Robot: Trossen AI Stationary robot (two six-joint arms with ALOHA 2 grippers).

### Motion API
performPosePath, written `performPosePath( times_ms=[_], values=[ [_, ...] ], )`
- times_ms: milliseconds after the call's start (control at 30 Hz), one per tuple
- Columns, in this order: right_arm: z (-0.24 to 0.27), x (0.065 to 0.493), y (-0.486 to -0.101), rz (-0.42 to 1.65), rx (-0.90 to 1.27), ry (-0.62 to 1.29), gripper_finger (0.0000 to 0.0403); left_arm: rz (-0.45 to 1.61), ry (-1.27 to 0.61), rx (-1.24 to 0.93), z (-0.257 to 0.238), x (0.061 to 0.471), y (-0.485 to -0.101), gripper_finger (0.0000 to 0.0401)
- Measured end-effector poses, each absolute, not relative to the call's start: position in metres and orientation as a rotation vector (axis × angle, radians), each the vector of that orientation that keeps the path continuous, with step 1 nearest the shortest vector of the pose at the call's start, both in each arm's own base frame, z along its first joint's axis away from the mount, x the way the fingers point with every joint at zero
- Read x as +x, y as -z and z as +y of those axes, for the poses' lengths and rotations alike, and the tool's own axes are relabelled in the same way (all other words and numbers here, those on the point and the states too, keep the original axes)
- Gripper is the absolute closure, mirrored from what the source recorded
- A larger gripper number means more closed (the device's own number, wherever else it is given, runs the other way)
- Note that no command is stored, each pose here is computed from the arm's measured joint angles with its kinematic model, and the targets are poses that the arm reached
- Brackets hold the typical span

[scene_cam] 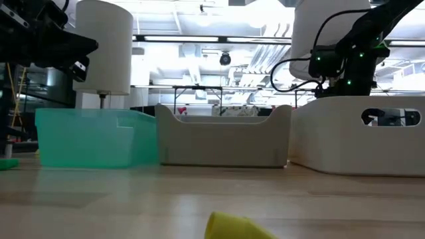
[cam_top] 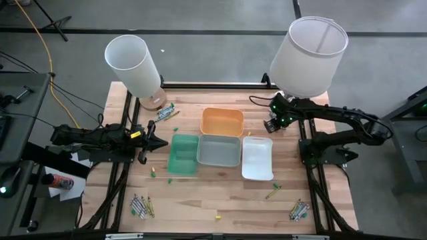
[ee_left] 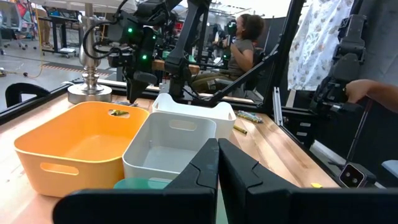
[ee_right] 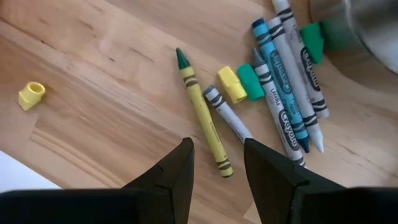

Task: Sort crayons
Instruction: Put the green crayon into the green bin

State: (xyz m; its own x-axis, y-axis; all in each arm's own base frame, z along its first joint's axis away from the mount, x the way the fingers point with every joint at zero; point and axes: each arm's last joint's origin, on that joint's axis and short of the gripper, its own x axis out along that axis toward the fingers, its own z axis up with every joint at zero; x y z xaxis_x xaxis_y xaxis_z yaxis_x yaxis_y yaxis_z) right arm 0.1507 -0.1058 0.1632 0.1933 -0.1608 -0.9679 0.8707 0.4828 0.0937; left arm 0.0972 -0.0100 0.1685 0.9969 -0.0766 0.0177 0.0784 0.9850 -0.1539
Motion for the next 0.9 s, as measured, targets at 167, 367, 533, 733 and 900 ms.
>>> performPosePath(
  times_ms=[167, 367, 533, 733, 900],
  values=[
    [-0.102, 0.158, -0.154, 1.217, 0.721, 0.831, 0.0268, -0.012, 0.078, -0.155, -0.01, 0.097, -0.168, 0.0401],
    [-0.103, 0.16, -0.145, 1.267, 0.723, 0.854, 0.0268, -0.011, 0.077, -0.155, -0.01, 0.097, -0.168, 0.0401],
    [-0.104, 0.162, -0.137, 1.305, 0.727, 0.856, 0.0268, -0.011, 0.078, -0.155, -0.01, 0.097, -0.168, 0.0401],
    [-0.105, 0.164, -0.131, 1.34, 0.728, 0.855, 0.0284, -0.012, 0.078, -0.155, -0.01, 0.097, -0.169, 0.0401],
    [-0.106, 0.164, -0.129, 1.359, 0.713, 0.842, 0.0341, -0.011, 0.078, -0.155, -0.01, 0.097, -0.168, 0.0401]
  ],
)
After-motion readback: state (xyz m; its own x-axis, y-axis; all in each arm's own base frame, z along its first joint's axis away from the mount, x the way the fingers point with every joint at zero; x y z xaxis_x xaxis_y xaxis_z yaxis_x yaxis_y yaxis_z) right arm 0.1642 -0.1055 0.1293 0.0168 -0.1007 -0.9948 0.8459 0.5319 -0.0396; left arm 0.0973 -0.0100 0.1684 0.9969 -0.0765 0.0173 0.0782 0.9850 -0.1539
